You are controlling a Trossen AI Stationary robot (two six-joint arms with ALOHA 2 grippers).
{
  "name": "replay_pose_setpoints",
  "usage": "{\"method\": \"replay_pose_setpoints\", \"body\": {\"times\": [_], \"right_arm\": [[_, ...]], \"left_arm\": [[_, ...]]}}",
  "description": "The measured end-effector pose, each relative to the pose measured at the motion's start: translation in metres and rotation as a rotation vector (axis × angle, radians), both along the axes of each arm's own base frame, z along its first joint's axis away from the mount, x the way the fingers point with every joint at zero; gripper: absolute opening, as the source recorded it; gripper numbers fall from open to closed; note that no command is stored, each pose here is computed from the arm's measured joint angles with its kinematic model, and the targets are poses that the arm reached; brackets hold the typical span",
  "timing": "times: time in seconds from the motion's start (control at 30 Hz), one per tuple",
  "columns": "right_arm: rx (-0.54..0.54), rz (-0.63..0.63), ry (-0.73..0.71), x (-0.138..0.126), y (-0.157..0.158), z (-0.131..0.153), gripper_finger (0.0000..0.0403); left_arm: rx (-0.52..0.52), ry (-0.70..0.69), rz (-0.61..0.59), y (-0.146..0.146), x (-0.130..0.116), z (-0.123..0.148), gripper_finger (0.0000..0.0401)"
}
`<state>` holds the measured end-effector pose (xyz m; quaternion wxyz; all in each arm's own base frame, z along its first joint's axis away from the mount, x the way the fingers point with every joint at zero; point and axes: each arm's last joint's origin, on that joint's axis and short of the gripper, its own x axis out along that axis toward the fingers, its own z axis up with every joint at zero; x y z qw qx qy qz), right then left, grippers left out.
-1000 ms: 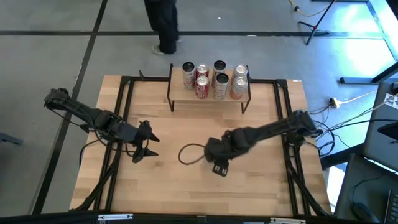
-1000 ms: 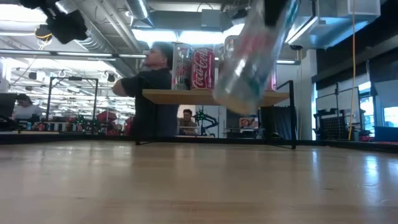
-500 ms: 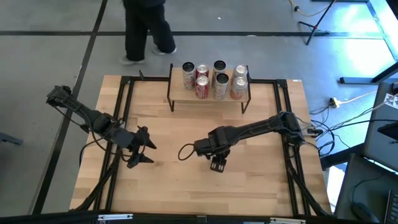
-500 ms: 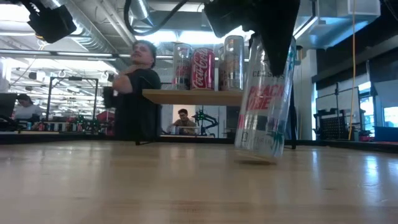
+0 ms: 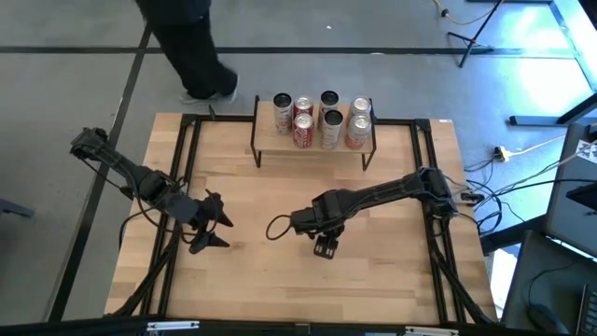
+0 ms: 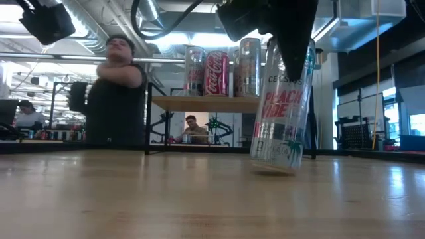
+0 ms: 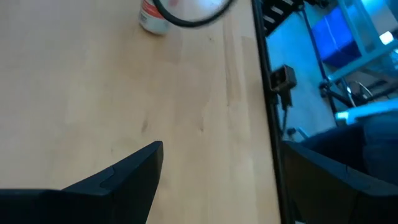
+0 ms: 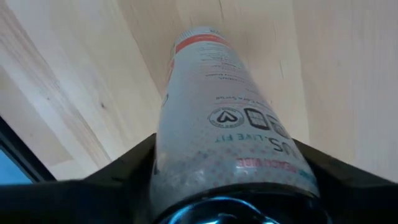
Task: Place canned beverage on shelf
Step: Put the white and pink soda can on the shelf
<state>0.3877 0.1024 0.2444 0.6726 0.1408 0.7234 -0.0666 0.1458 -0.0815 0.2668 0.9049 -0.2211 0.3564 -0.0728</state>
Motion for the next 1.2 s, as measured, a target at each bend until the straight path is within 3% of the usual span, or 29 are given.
{"method": "replay_pose_setpoints", "body": {"times": [0.17, 0.3, 0.53, 0.83, 1.07, 1.2], "right_arm": [[0.004, 0.007, 0.01, 0.002, 0.003, -0.007, 0.0337], [0.018, 0.005, 0.004, 0.0, 0.004, -0.003, 0.0366], [0.026, 0.015, -0.03, 0.003, 0.004, 0.013, 0.0374], [0.034, 0.048, -0.107, 0.001, 0.008, 0.058, 0.0376], [0.032, 0.117, -0.186, -0.024, 0.028, 0.095, 0.0376], [-0.071, 0.153, -0.261, -0.043, 0.039, 0.114, 0.0376]], "left_arm": [[0.007, -0.002, -0.021, -0.003, -0.002, 0.0, 0.0309], [0.01, -0.017, -0.002, -0.003, -0.001, 0.001, 0.0309], [0.011, -0.027, -0.007, -0.003, 0.0, 0.001, 0.0309], [0.067, -0.113, 0.043, -0.002, 0.003, 0.006, 0.0309], [0.057, -0.183, 0.072, 0.001, 0.009, 0.012, 0.0309], [0.077, -0.219, 0.078, 0.002, 0.017, 0.013, 0.0309]]}}
